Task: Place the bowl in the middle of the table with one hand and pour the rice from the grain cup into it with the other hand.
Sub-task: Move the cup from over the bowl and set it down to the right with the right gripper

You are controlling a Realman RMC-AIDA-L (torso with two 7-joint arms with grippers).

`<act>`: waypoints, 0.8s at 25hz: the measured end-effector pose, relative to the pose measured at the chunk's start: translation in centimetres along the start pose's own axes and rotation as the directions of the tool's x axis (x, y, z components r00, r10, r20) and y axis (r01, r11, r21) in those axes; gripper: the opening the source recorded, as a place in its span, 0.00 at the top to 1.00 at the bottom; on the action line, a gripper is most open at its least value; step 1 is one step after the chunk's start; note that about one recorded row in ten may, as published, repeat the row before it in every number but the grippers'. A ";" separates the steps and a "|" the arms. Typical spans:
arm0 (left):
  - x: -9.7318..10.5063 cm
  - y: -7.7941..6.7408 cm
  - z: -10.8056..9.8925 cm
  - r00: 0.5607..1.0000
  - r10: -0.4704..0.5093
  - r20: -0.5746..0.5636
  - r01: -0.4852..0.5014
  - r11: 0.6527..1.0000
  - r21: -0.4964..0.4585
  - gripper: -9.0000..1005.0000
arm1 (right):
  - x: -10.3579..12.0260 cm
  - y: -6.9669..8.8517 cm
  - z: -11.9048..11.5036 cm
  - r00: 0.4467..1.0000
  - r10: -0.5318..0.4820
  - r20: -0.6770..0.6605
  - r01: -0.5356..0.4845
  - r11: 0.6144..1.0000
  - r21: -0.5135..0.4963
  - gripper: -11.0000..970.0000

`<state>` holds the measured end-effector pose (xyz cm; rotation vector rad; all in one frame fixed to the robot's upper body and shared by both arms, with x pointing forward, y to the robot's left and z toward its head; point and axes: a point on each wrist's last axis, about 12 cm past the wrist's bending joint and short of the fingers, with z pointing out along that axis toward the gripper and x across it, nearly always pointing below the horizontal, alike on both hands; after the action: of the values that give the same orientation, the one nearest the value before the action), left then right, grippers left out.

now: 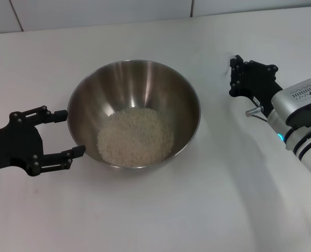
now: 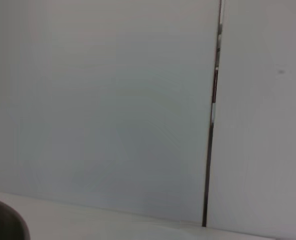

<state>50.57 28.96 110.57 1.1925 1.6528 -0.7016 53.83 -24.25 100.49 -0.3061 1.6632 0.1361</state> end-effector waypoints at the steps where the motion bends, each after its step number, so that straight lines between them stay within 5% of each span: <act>1: 0.0 0.0 0.0 1.000 0.000 0.000 0.000 1.000 0.000 0.19 | 0.0 0.0 0.0 1.000 0.000 0.000 0.000 1.000 0.000 0.98; 10: 0.0 0.0 0.0 1.000 -0.001 -0.002 0.001 1.000 0.000 0.19 | 0.3 0.2 -0.4 1.000 0.013 -0.008 -0.013 1.000 0.004 0.97; 20: 0.0 0.0 0.1 1.000 0.000 0.000 0.000 1.000 0.005 0.19 | 1.6 0.1 -2.0 0.998 0.042 -0.042 -0.041 0.999 0.032 0.51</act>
<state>50.58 28.90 110.57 1.1962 1.6519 -0.7054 51.70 -24.89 99.13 -0.2524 1.7129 0.1351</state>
